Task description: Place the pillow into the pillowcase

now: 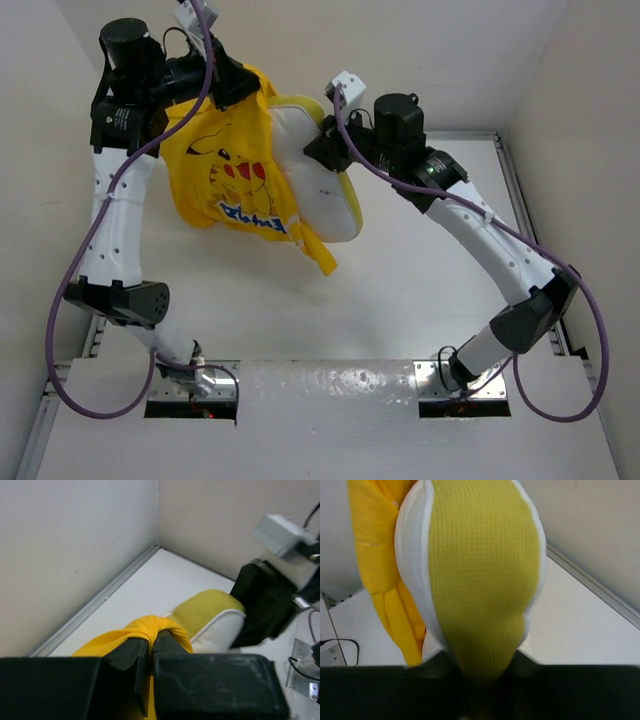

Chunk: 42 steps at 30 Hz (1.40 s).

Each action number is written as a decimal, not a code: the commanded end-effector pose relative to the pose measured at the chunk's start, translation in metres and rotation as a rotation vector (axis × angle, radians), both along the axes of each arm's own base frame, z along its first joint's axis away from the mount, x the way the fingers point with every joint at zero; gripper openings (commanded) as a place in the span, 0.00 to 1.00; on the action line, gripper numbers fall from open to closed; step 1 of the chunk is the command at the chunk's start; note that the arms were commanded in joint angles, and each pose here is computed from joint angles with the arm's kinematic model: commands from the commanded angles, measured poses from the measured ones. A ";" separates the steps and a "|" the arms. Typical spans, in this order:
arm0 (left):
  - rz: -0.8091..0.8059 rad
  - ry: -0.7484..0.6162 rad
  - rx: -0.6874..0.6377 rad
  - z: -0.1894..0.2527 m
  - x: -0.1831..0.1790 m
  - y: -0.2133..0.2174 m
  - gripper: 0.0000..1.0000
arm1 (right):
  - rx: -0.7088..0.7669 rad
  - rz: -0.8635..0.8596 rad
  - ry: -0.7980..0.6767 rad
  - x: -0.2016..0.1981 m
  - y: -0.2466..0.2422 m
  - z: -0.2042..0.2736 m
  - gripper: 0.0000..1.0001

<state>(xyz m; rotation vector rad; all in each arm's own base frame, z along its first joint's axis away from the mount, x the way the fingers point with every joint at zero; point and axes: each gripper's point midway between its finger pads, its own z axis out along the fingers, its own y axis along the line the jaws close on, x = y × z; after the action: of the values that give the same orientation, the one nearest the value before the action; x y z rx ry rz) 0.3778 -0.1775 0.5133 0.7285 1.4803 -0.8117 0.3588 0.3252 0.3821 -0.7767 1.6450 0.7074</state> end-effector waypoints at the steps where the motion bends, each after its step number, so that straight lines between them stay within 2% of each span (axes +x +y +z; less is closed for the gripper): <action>1: -0.176 -0.137 -0.041 0.041 -0.040 -0.025 0.00 | 0.081 -0.099 -0.047 0.032 0.008 0.007 0.00; 3: -0.257 -0.121 -0.047 0.040 -0.054 -0.045 0.00 | 0.187 -0.096 -0.061 0.037 0.020 0.036 0.00; 4: -0.293 -0.087 -0.038 0.032 -0.060 -0.053 0.00 | 0.260 -0.113 -0.120 0.042 0.022 0.071 0.00; 5: -0.337 -0.111 -0.008 0.026 -0.069 -0.069 0.00 | 0.318 -0.138 -0.129 0.044 0.020 0.089 0.00; 6: -0.332 -0.058 0.016 0.013 -0.071 -0.075 0.00 | 0.397 -0.204 -0.206 0.051 0.009 0.126 0.00; 8: -0.393 -0.045 0.045 0.001 -0.085 -0.097 0.00 | 0.440 -0.228 -0.264 0.053 0.004 0.149 0.00; 9: -0.411 -0.041 0.038 0.001 -0.087 -0.104 0.00 | 0.448 -0.186 -0.272 0.050 0.011 0.153 0.00; 10: -0.434 -0.003 0.008 0.003 -0.088 -0.112 0.00 | 0.418 -0.157 -0.240 0.055 0.026 0.137 0.00; 11: -0.449 -0.041 -0.033 0.026 -0.096 -0.114 0.00 | 0.373 -0.111 -0.208 0.047 0.049 0.119 0.00; 12: -0.459 -0.151 -0.097 0.061 -0.098 -0.115 0.00 | 0.304 -0.082 -0.159 0.046 0.066 0.084 0.00; 13: -0.487 -0.084 -0.172 0.075 -0.098 -0.116 0.00 | 0.225 -0.056 -0.110 0.042 0.079 0.046 0.00; 14: -0.504 -0.277 -0.248 0.124 -0.109 -0.101 0.00 | 0.203 -0.006 -0.076 0.026 0.097 0.023 0.00; 15: -0.527 -0.314 -0.286 0.137 -0.111 -0.096 0.00 | 0.171 0.020 -0.029 0.018 0.108 -0.017 0.00; 16: -0.524 -0.295 -0.325 0.147 -0.112 -0.088 0.00 | 0.170 0.050 -0.004 0.005 0.118 -0.032 0.00; 19: -0.410 -0.371 -0.308 0.156 -0.101 -0.077 0.00 | 0.162 0.057 0.026 -0.005 0.118 -0.060 0.00; 21: -0.384 -0.364 -0.312 0.155 -0.090 -0.068 0.00 | 0.109 0.062 0.013 -0.006 0.114 -0.076 0.00; 22: -0.371 -0.316 -0.338 0.157 -0.084 -0.057 0.00 | 0.082 0.082 0.011 -0.007 0.115 -0.082 0.00; 24: -0.397 -0.310 -0.340 0.153 -0.085 -0.058 0.00 | 0.044 0.107 0.025 -0.008 0.120 -0.090 0.00; 25: -0.408 -0.266 -0.335 0.144 -0.081 -0.062 0.00 | 0.042 0.116 0.032 -0.008 0.121 -0.090 0.00; 26: -0.438 -0.253 -0.322 0.140 -0.089 -0.065 0.00 | 0.042 0.115 0.034 -0.006 0.124 -0.088 0.00; 27: -0.460 -0.224 -0.317 0.134 -0.091 -0.068 0.00 | 0.043 0.110 0.045 -0.005 0.123 -0.089 0.02; 28: -0.468 -0.196 -0.306 0.125 -0.088 -0.070 0.00 | 0.051 0.108 0.043 -0.003 0.123 -0.086 0.13; 29: -0.487 -0.195 -0.287 0.122 -0.093 -0.070 0.00 | 0.068 0.127 0.031 -0.004 0.124 -0.076 0.61; 31: -0.444 -0.200 -0.262 0.119 -0.085 -0.057 0.00 | 0.045 0.160 0.023 -0.010 0.120 -0.064 0.91; 32: -0.430 -0.212 -0.250 0.120 -0.086 -0.047 0.00 | 0.012 0.143 0.015 -0.010 0.111 -0.058 0.99; 33: -0.369 -0.212 -0.247 0.121 -0.075 -0.025 0.00 | 0.029 0.101 -0.016 -0.010 0.091 -0.033 0.99; 35: -0.296 -0.265 -0.239 0.129 -0.071 -0.001 0.00 | 0.019 -0.054 0.022 0.002 0.049 -0.028 0.99; 36: -0.226 -0.284 -0.229 0.131 -0.062 0.019 0.00 | 0.068 -0.164 0.008 0.013 0.003 -0.002 0.99; 38: -0.154 -0.356 -0.199 0.136 -0.058 0.030 0.00 | 0.123 -0.272 0.117 0.020 -0.048 -0.019 0.99; 39: -0.129 -0.363 -0.192 0.136 -0.057 0.032 0.00 | 0.145 -0.366 0.117 0.033 -0.090 -0.019 0.99; 40: -0.116 -0.352 -0.193 0.134 -0.056 0.033 0.00 | 0.169 -0.396 0.075 0.019 -0.112 -0.005 0.99; 41: -0.106 -0.358 -0.201 0.137 -0.056 0.034 0.00 | 0.109 -0.433 0.073 0.017 -0.127 -0.030 0.99; 42: -0.101 -0.374 -0.203 0.142 -0.057 0.034 0.00 | 0.090 -0.441 0.059 0.012 -0.135 -0.033 0.84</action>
<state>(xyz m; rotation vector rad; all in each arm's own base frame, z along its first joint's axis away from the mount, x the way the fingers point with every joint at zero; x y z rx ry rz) 0.3766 -0.1401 0.5848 0.6706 1.2955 -1.0553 0.3850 0.2336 0.3744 -0.3790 1.6575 0.5824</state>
